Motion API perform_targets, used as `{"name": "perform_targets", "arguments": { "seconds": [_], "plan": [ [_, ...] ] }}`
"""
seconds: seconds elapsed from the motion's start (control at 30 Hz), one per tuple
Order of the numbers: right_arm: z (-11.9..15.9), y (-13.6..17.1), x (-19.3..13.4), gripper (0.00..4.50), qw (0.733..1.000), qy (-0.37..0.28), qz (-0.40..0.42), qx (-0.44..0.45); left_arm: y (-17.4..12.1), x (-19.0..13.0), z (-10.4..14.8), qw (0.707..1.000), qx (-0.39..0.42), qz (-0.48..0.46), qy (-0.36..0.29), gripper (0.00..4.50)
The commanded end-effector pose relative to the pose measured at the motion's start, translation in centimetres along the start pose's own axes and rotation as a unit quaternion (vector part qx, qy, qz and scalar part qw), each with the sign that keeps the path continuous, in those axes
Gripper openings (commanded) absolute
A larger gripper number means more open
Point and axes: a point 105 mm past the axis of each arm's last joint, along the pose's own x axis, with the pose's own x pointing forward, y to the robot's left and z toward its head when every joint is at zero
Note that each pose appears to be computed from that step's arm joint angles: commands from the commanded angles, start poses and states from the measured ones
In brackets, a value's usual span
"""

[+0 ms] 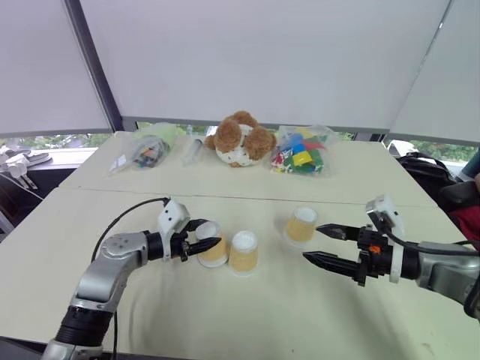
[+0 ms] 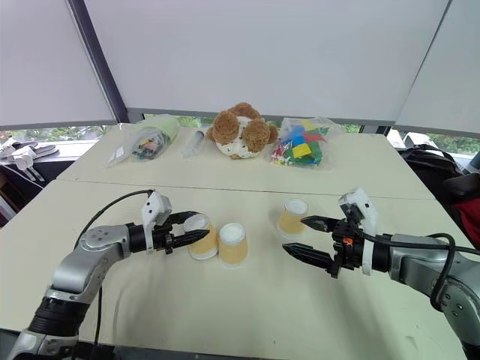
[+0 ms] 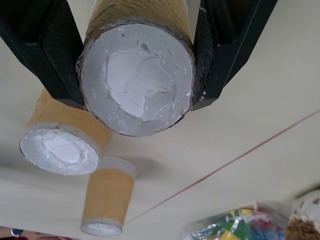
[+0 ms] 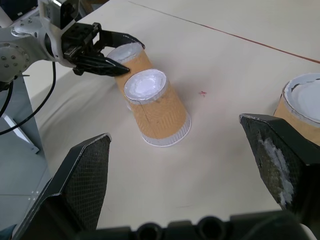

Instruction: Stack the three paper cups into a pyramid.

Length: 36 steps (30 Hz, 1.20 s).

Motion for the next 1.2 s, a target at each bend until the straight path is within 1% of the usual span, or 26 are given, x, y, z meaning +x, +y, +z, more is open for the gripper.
{"name": "perform_targets", "arguments": {
  "seconds": [0.03,0.3,0.33,0.37,0.4,0.43,0.57,0.7,0.8,0.93,0.97,1.07,1.2],
  "plan": [
    [0.7,0.2,-0.1,4.5,1.0,-0.012,-0.001,-0.016,-0.6,0.1,0.9,1.0,0.018,-0.01,-0.016,2.35],
    [0.5,0.1,0.0,4.5,1.0,-0.014,-0.004,-0.013,-1.4,0.1,-0.1,0.999,0.017,-0.029,0.003,2.35],
    [0.5,0.1,0.0,4.5,1.0,-0.014,-0.004,-0.013,-1.4,0.1,-0.1,0.999,0.016,-0.03,0.003,3.38],
    [0.5,0.0,0.0,4.5,1.0,-0.014,-0.005,-0.013,-1.3,0.1,-0.1,1.0,0.018,-0.025,0.002,3.74],
    [0.5,0.0,0.0,4.5,1.0,-0.014,-0.006,-0.012,-1.2,0.1,-0.1,1.0,0.02,-0.022,0.001,4.23],
    [0.4,-0.1,0.0,4.5,1.0,-0.015,-0.007,-0.012,-1.2,0.1,0.0,1.0,0.02,-0.021,0.0,4.41],
    [0.3,-0.4,0.0,4.5,1.0,-0.019,-0.015,-0.011,-0.5,-0.3,0.9,0.999,0.03,-0.005,-0.009,4.41],
    [0.0,-1.1,0.0,4.5,0.999,-0.028,-0.024,0.0,0.4,-2.0,3.0,0.998,0.055,0.006,-0.01,4.41],
    [-0.2,-2.2,0.0,4.5,0.998,-0.039,-0.043,0.003,-0.1,-3.8,4.1,0.998,0.062,-0.012,0.014,4.41],
    [-0.6,-4.3,-0.1,4.5,0.995,-0.052,-0.082,-0.01,-0.9,-6.8,4.5,0.995,0.052,-0.034,0.073,4.41],
    [-0.6,-4.8,0.1,4.5,0.994,-0.058,-0.088,-0.009,-0.7,-7.6,4.7,0.995,0.047,-0.028,0.082,4.41],
    [-0.9,-5.8,0.7,4.5,0.993,-0.069,-0.098,-0.009,-0.3,-8.9,5.8,0.996,0.022,-0.016,0.082,4.41],
    [-1.1,-7.5,1.9,4.5,0.989,-0.091,-0.12,-0.004,-1.7,-9.4,7.0,0.996,0.012,-0.038,0.077,4.41]
  ]
}}
